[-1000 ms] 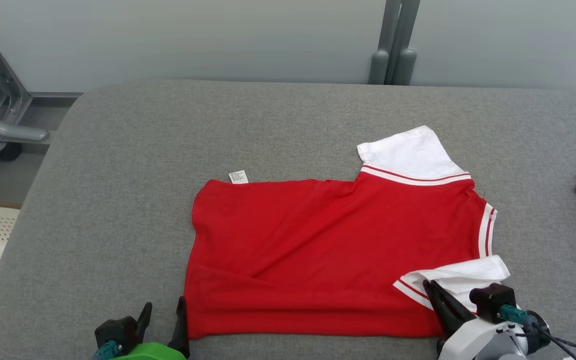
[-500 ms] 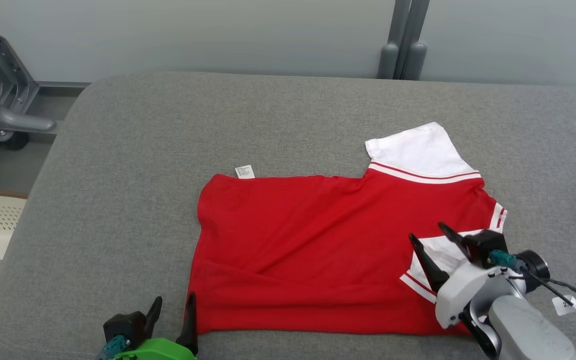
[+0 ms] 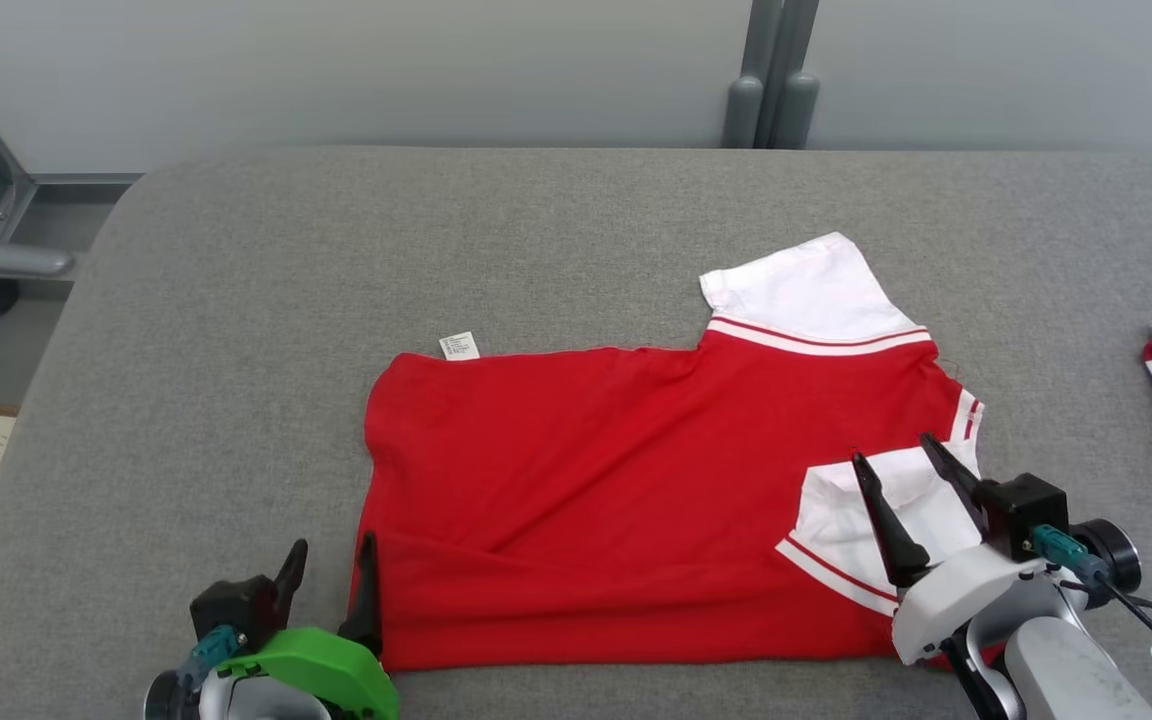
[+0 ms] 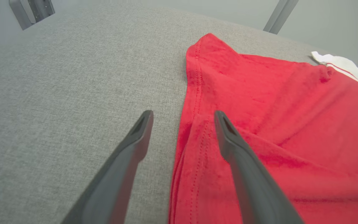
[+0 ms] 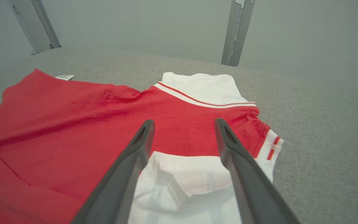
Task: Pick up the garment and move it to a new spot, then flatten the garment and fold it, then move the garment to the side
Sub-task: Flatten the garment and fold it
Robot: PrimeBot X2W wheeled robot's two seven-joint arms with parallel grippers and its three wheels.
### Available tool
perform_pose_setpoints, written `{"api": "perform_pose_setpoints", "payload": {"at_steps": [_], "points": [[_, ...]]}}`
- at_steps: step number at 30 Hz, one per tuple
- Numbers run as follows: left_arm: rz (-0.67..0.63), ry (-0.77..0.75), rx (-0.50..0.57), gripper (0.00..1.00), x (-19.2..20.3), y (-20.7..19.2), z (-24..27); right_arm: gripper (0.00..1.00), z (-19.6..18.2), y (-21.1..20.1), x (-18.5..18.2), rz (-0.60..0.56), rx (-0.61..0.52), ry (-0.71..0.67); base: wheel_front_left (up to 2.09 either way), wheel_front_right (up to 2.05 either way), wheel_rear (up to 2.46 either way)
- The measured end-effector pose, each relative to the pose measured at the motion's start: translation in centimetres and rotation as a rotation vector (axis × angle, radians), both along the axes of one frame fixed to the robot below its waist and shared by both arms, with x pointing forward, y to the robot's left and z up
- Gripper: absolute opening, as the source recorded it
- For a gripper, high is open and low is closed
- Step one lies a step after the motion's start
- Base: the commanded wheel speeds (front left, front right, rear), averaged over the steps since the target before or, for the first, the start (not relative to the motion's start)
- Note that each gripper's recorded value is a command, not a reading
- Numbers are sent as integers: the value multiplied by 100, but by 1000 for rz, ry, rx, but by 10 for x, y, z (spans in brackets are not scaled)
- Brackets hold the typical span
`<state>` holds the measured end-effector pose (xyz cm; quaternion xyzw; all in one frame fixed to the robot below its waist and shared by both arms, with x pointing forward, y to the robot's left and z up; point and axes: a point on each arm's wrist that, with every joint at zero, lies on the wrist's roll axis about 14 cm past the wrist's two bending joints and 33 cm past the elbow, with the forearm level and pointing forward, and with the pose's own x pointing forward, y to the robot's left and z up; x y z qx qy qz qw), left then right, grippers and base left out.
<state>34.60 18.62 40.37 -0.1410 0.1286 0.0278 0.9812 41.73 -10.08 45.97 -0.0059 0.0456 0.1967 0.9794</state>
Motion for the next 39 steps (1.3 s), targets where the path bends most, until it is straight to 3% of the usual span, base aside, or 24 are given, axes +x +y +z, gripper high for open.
{"api": "perform_pose_setpoints", "payload": {"at_steps": [8,18,33,35,39], "points": [[-49,-65,64,100,56,-2,24,100,-10,-13,-3,-31,6,25,0,0,0],[-87,13,95,100,111,-2,8,100,-12,-33,8,-74,10,21,0,0,0],[-109,156,122,100,130,-11,-40,100,-23,-58,16,-134,-5,42,0,0,0],[-110,160,120,94,130,-11,-41,100,-22,-56,18,-131,-3,38,0,0,0],[-123,152,114,47,133,-15,-39,100,-18,-53,22,-123,0,24,0,0,0]]}}
